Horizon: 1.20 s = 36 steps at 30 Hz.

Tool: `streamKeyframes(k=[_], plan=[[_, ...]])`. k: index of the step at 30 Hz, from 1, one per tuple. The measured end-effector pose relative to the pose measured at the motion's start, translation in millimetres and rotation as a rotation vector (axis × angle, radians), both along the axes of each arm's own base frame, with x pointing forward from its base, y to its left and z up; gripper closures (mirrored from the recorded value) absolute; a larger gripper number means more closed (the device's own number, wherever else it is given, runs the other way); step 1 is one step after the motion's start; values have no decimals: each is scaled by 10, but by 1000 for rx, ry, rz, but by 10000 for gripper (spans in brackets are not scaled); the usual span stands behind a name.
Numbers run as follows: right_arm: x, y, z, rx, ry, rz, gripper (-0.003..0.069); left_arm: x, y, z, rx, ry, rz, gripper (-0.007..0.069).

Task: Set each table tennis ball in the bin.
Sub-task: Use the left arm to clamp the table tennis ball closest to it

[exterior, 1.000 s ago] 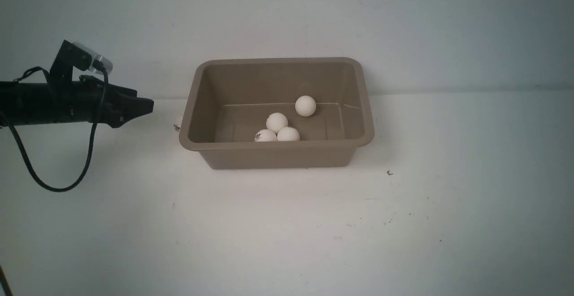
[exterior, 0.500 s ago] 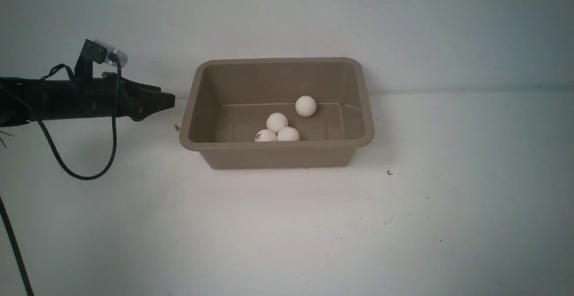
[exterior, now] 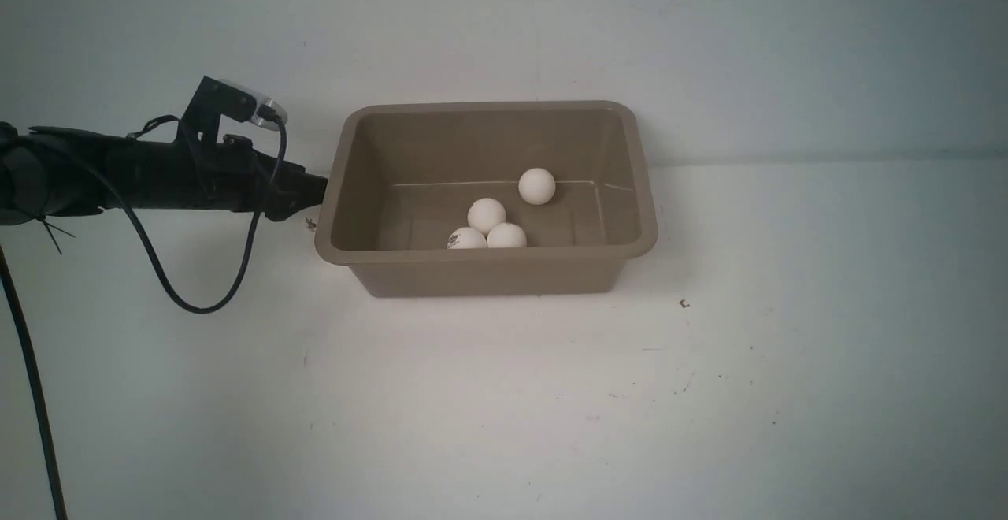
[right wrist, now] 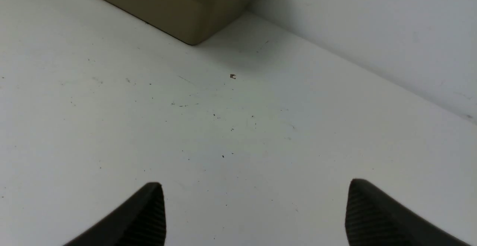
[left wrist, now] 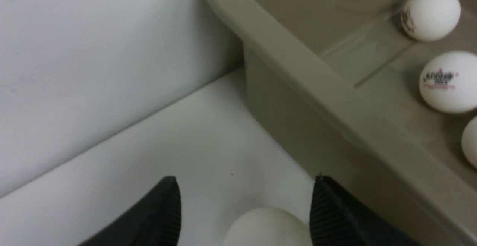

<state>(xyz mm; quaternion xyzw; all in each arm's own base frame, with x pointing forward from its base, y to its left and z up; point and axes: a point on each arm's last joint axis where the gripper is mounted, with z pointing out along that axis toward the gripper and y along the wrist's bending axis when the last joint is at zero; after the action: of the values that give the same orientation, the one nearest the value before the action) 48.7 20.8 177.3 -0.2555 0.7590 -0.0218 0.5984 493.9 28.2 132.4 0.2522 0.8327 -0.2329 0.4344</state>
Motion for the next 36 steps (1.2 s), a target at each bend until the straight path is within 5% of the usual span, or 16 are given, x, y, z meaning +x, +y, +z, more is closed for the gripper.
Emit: streamKeyframes(k=[25, 31, 36], plan=[[0, 0, 0, 0, 0, 0, 69, 3, -42, -271, 76, 70, 7, 200], [0, 0, 0, 0, 0, 0, 69, 10, -43, -309, 66, 76, 13, 284], [0, 0, 0, 0, 0, 0, 69, 10, -45, -307, 70, 68, 6, 284]])
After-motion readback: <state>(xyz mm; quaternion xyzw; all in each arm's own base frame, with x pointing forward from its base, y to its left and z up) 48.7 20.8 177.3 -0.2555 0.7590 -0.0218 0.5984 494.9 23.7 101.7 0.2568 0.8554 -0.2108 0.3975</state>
